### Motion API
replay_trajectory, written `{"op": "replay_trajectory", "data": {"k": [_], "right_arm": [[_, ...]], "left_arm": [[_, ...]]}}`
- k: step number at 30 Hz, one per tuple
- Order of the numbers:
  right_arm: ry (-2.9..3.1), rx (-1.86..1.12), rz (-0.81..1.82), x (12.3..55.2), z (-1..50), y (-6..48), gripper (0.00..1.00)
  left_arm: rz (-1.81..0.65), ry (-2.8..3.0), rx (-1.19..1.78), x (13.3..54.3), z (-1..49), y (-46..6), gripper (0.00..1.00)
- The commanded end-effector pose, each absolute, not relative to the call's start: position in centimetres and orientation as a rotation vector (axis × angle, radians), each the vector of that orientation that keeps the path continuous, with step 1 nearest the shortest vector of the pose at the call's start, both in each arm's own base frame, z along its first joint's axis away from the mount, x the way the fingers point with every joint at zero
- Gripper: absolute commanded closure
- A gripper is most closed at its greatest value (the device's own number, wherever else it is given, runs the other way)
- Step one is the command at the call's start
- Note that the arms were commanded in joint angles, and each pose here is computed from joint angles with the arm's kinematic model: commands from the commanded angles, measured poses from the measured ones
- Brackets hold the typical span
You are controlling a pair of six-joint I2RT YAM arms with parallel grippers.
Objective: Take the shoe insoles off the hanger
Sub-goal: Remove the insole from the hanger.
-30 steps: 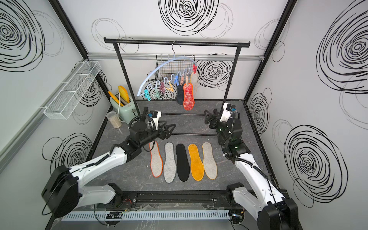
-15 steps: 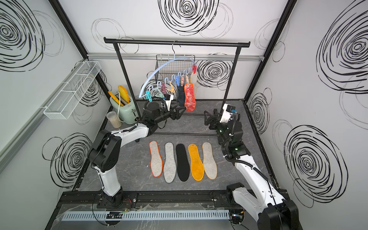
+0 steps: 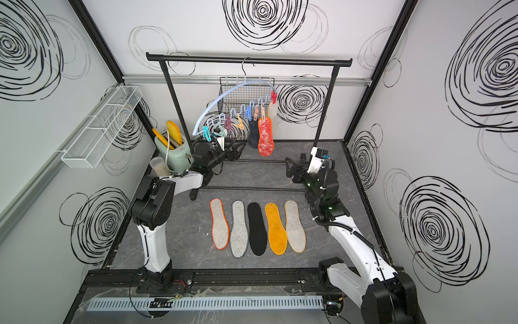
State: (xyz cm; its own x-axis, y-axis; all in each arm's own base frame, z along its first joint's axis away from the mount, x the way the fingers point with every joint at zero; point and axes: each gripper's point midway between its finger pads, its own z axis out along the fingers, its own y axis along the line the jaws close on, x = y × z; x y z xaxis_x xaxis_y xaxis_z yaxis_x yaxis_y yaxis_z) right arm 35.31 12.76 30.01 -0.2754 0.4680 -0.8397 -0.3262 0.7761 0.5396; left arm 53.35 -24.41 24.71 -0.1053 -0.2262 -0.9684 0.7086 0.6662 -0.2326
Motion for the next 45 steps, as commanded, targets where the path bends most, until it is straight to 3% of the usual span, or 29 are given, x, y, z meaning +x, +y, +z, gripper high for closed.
{"op": "replay_trajectory", "data": {"k": [1, 11, 16, 23, 27, 33, 37, 45], "right_arm": [[1.660, 0.110, 0.795, 35.3, 30.4, 13.0, 0.17], [1.690, 0.091, 0.788, 35.2, 29.5, 13.2, 0.18], [1.704, 0.078, 0.799, 35.2, 29.2, 13.7, 0.18], [1.701, 0.082, 0.796, 35.3, 29.2, 13.7, 0.18], [1.701, 0.084, 0.799, 35.3, 29.3, 13.7, 0.18], [1.691, 0.097, 0.766, 35.3, 29.7, 13.1, 0.17], [1.695, 0.096, 0.754, 35.5, 29.4, 13.1, 0.17], [1.717, 0.092, 0.762, 36.1, 29.0, 13.4, 0.17]], "left_arm": [[-0.788, 1.346, 0.557, 54.2, 26.7, -26.1, 0.21], [-0.814, 1.265, 0.763, 56.8, 25.2, -28.7, 0.18], [-0.826, 1.272, 0.810, 58.4, 24.1, -28.7, 0.20], [-0.929, 1.221, 0.900, 57.3, 24.4, -30.1, 0.27], [-0.975, 1.220, 0.926, 56.4, 24.1, -31.0, 0.46], [-1.020, 1.226, 0.909, 55.9, 24.8, -30.8, 0.83], [-1.003, 1.248, 0.872, 55.8, 25.8, -29.7, 1.00], [-0.888, 1.411, 0.833, 54.5, 25.9, -24.9, 1.00]]}}
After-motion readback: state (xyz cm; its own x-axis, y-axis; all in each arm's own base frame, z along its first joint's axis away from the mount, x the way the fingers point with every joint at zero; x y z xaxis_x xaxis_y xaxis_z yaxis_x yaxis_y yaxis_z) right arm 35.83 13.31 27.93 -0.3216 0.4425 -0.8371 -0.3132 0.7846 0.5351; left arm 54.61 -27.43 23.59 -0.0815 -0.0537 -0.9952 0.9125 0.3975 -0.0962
